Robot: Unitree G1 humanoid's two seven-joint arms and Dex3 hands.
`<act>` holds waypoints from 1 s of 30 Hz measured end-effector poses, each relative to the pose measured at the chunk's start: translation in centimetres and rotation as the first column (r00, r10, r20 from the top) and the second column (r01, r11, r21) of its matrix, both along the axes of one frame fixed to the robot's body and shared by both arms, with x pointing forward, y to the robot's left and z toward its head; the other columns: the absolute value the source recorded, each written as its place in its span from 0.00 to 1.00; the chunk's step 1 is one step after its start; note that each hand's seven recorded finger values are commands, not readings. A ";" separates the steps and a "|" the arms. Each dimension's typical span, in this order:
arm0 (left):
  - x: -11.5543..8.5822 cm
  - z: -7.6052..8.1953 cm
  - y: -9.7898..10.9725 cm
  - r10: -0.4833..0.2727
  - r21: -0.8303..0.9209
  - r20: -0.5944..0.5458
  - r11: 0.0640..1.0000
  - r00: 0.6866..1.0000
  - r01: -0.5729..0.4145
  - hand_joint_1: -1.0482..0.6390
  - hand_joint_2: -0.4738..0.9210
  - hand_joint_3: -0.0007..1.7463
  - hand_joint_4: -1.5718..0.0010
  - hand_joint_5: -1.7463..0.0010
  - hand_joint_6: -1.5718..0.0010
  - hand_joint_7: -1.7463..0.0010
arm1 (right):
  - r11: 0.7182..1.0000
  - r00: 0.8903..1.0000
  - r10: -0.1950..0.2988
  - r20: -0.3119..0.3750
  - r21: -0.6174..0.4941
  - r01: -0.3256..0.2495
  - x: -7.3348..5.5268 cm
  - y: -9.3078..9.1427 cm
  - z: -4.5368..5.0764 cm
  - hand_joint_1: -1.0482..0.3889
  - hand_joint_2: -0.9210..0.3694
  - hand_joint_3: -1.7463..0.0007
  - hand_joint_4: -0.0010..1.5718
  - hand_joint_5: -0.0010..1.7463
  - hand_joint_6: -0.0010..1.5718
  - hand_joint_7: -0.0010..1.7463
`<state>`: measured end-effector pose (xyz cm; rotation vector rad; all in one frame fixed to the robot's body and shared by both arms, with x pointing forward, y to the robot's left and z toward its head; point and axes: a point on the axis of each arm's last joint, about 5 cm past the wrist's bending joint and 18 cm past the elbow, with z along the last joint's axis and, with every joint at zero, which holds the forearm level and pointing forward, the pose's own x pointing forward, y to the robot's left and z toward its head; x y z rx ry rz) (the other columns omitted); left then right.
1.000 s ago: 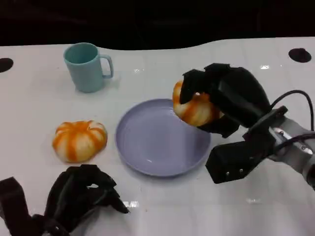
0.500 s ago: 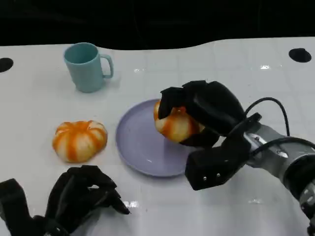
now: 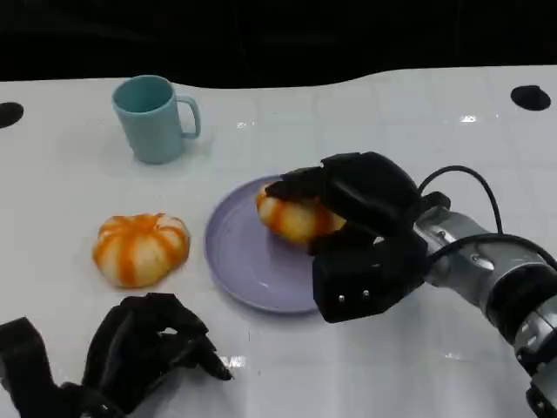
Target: Grasp the bread from the table and place it into the plate.
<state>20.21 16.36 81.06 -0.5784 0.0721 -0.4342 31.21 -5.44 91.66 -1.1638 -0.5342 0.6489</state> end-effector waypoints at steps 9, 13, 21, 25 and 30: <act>0.0 0.0 0.0 -0.003 0.000 -0.001 1.000 1.000 0.003 0.00 0.77 0.00 0.00 0.65 0.00 0.78 | 1.000 0.999 0.012 -0.043 0.018 -0.012 0.3 0.1 0.97 0.16 0.00 0.80 0.01 0.06 0.07 0.01; 0.0 0.0 -0.1 -0.005 0.000 -0.001 1.000 1.000 0.005 0.00 0.78 0.00 0.00 0.65 0.00 0.78 | 1.000 0.998 0.024 -0.057 0.019 -0.023 0.1 -0.1 1.08 0.16 0.00 0.80 0.02 0.07 0.08 0.01; 0.0 0.0 -0.1 -0.006 0.002 0.001 1.000 1.000 0.006 0.00 0.78 0.00 0.00 0.65 0.00 0.78 | 0.999 0.999 0.032 -0.042 0.018 -0.032 -0.3 -1.4 0.85 0.17 0.00 0.81 0.06 0.11 0.11 0.02; 0.0 0.0 -0.1 -0.005 0.002 0.002 1.000 1.000 0.005 0.00 0.78 0.00 0.00 0.65 0.00 0.78 | 0.998 0.999 0.044 -0.028 0.034 -0.043 -0.8 -2.0 0.70 0.24 0.00 0.87 0.09 0.15 0.15 0.03; 0.0 0.0 -0.1 -0.003 0.001 0.000 1.000 1.000 0.003 0.00 0.78 0.00 0.00 0.66 0.00 0.79 | 0.992 0.999 0.053 -0.001 0.111 -0.053 -1.5 -3.2 0.32 0.38 0.02 0.98 0.13 0.23 0.23 0.04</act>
